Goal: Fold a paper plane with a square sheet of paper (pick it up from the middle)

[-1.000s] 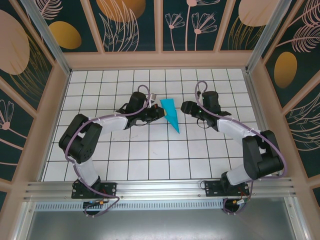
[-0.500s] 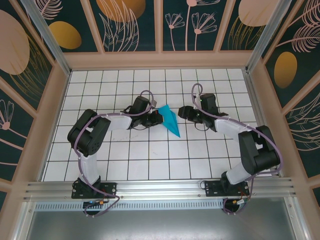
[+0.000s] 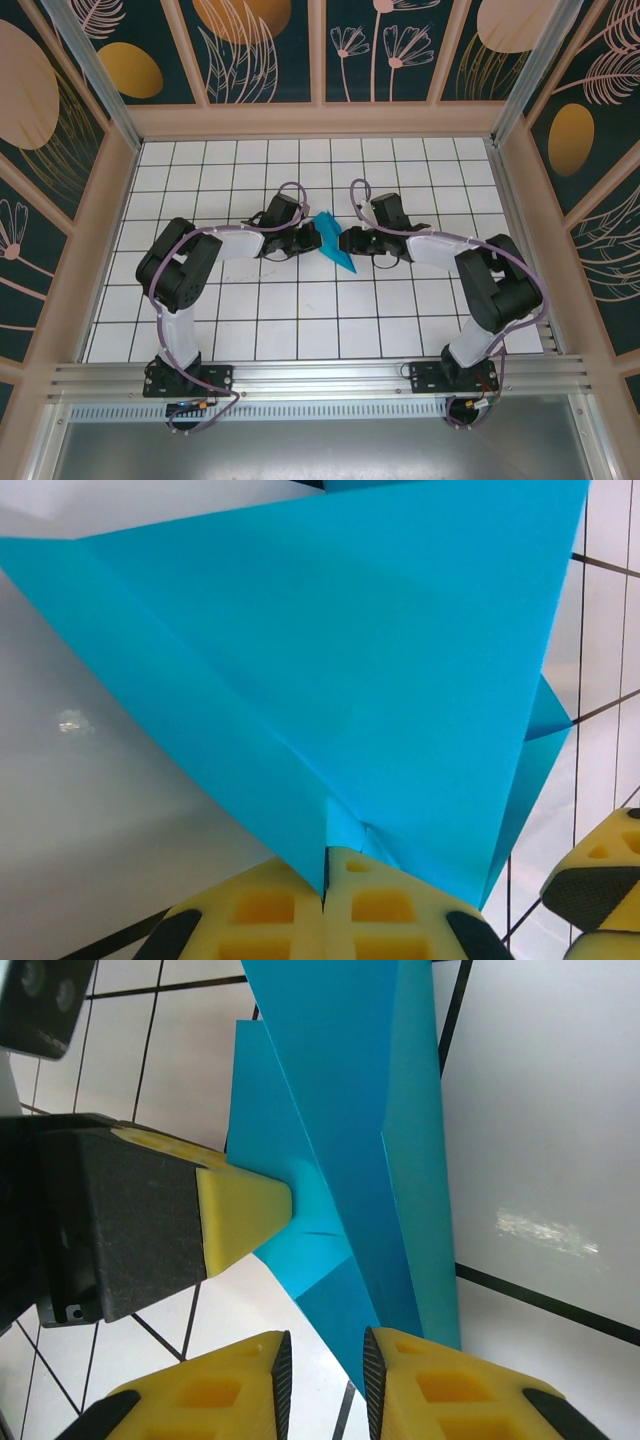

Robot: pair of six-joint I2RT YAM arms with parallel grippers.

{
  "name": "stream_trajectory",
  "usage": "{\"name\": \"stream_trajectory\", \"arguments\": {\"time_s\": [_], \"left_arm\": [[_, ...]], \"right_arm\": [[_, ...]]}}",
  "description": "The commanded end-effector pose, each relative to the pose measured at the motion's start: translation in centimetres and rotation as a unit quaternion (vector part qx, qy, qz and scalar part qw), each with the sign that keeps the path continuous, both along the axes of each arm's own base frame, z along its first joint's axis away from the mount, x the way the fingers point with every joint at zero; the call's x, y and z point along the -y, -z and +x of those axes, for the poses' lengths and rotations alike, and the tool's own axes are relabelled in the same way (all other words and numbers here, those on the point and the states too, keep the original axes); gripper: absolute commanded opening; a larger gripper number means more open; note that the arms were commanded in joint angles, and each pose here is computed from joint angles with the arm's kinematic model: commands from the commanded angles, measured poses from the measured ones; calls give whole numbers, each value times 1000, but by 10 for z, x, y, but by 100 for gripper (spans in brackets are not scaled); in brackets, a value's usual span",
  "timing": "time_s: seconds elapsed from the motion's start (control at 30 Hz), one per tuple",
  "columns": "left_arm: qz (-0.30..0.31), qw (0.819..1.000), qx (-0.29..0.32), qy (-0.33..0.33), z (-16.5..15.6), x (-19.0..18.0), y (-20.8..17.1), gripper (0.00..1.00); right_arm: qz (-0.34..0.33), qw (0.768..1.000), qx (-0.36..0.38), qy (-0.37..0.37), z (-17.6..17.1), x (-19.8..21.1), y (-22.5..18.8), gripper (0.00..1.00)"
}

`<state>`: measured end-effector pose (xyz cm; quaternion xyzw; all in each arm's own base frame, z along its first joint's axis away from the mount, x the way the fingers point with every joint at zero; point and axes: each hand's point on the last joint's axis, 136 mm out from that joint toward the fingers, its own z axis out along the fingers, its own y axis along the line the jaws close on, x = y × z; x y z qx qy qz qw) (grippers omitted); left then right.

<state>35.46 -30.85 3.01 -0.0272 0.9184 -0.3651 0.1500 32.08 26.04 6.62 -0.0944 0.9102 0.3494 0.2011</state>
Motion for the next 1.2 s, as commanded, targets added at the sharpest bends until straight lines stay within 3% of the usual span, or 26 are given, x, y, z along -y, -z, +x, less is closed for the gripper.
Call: {"name": "stream_trajectory", "arguments": {"time_s": [0.0, 0.7, 1.17], "left_arm": [[15, 1000, -4, 4, 0, 1, 7, 0], [17, 1000, -11, 6, -1, 1, 11, 0], [20, 1000, -17, -1, 1, 1, 14, 0]], "right_arm": [[-9, 1000, 9, -10, 5, -5, -1, 29], [-65, 998, -11, 2, 7, 4, 25, 33], [-75, 997, -26, -11, -17, 9, 29, 35]]}}
